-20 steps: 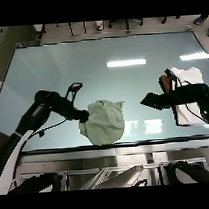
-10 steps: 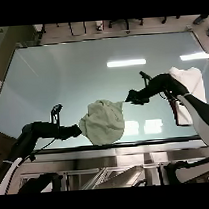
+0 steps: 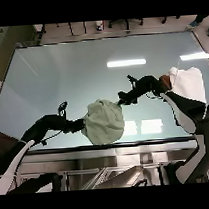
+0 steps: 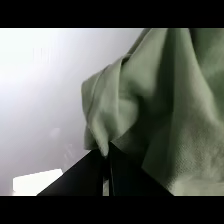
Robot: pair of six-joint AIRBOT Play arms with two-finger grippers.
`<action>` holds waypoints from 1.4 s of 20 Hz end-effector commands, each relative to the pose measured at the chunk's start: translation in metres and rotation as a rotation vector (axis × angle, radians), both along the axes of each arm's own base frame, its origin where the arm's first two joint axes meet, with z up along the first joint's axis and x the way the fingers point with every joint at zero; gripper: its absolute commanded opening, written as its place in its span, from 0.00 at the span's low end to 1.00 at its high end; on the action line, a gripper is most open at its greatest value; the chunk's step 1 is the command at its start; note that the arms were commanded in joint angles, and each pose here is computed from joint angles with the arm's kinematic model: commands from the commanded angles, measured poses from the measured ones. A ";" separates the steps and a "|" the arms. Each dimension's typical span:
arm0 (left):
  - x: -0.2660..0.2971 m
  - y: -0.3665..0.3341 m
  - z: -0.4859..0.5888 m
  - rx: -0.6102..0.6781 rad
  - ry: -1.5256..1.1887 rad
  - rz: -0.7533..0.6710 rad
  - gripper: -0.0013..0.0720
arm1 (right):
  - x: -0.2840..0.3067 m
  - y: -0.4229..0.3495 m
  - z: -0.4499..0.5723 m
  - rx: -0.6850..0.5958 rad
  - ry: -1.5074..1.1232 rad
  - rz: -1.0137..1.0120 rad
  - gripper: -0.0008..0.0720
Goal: Fold the shirts.
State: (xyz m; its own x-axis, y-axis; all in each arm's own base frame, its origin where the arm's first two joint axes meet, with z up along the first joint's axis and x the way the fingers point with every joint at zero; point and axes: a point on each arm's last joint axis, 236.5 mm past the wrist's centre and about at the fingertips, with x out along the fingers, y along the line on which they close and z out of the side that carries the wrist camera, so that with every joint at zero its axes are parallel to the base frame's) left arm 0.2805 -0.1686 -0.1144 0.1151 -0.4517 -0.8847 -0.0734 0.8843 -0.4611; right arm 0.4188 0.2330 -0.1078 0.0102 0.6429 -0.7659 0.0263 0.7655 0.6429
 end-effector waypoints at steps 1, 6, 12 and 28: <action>0.019 -0.004 0.005 0.000 -0.045 -0.023 0.04 | 0.013 0.007 0.005 0.026 -0.029 -0.023 0.04; 0.085 0.001 0.155 -0.075 -0.397 -0.044 0.03 | 0.040 0.000 0.133 0.107 -0.229 0.057 0.04; 0.041 0.075 0.516 0.028 -1.222 0.034 0.04 | -0.015 -0.049 0.467 0.113 -1.004 0.073 0.04; 0.024 0.085 0.442 0.054 -0.883 -0.058 0.04 | -0.114 -0.092 0.423 -0.134 -0.936 0.059 0.04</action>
